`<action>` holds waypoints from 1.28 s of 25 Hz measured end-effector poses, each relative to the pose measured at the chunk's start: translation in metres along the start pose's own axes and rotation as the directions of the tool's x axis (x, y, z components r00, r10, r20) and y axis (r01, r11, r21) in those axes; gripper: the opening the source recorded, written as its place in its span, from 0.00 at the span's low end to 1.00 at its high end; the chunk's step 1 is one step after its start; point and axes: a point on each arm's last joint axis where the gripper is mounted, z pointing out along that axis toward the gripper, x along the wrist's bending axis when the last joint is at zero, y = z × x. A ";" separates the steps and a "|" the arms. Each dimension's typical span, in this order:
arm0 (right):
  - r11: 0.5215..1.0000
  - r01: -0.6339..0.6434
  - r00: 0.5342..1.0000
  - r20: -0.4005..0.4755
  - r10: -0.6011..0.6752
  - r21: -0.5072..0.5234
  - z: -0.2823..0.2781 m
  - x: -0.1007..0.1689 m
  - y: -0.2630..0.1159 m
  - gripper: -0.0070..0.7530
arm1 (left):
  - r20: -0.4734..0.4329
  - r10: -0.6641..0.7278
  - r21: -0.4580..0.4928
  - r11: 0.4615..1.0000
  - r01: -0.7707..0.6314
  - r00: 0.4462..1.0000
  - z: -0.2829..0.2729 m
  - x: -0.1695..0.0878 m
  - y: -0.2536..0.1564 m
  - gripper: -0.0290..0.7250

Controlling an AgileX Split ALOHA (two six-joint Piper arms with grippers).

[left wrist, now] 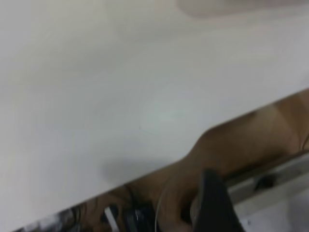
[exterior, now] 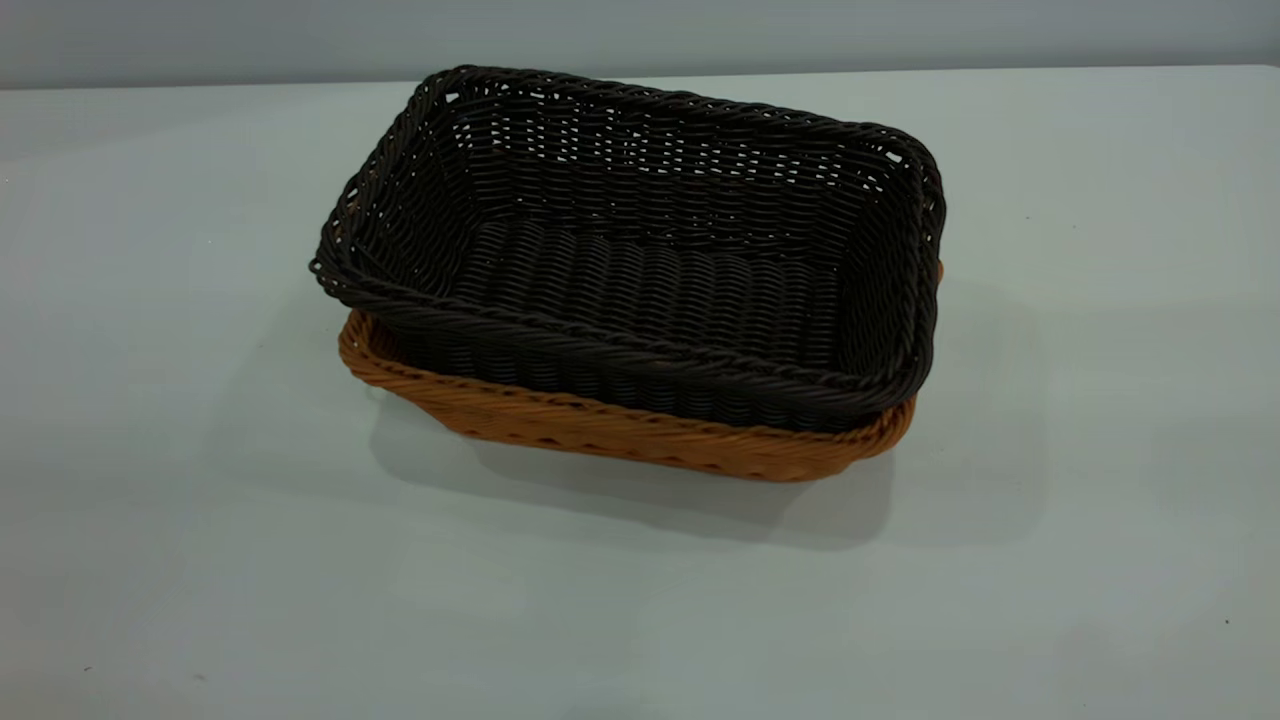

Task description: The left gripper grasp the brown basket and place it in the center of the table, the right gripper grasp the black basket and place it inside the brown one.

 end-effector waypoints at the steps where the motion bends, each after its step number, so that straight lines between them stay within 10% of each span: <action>1: 1.000 0.000 1.000 0.000 0.000 0.000 0.000 0.000 0.000 0.64 | -0.001 -0.001 -0.024 1.000 0.001 1.000 -0.003 0.000 -0.002 0.60; 13: 1.000 0.000 1.000 0.000 0.000 0.000 0.000 0.000 0.000 0.64 | 0.013 -0.004 -0.278 0.960 0.008 1.000 -0.036 -0.005 -0.030 0.60; 24: 1.000 -0.003 1.000 0.001 0.003 -0.008 -0.001 0.000 -0.001 0.64 | -0.014 -0.019 -0.233 0.972 0.016 1.000 -0.040 -0.004 -0.057 0.60; 32: 0.949 -0.128 0.979 0.115 0.167 -0.286 -0.033 -0.002 -0.028 0.64 | -0.016 -0.023 -0.235 0.972 0.018 1.000 -0.040 -0.004 -0.058 0.60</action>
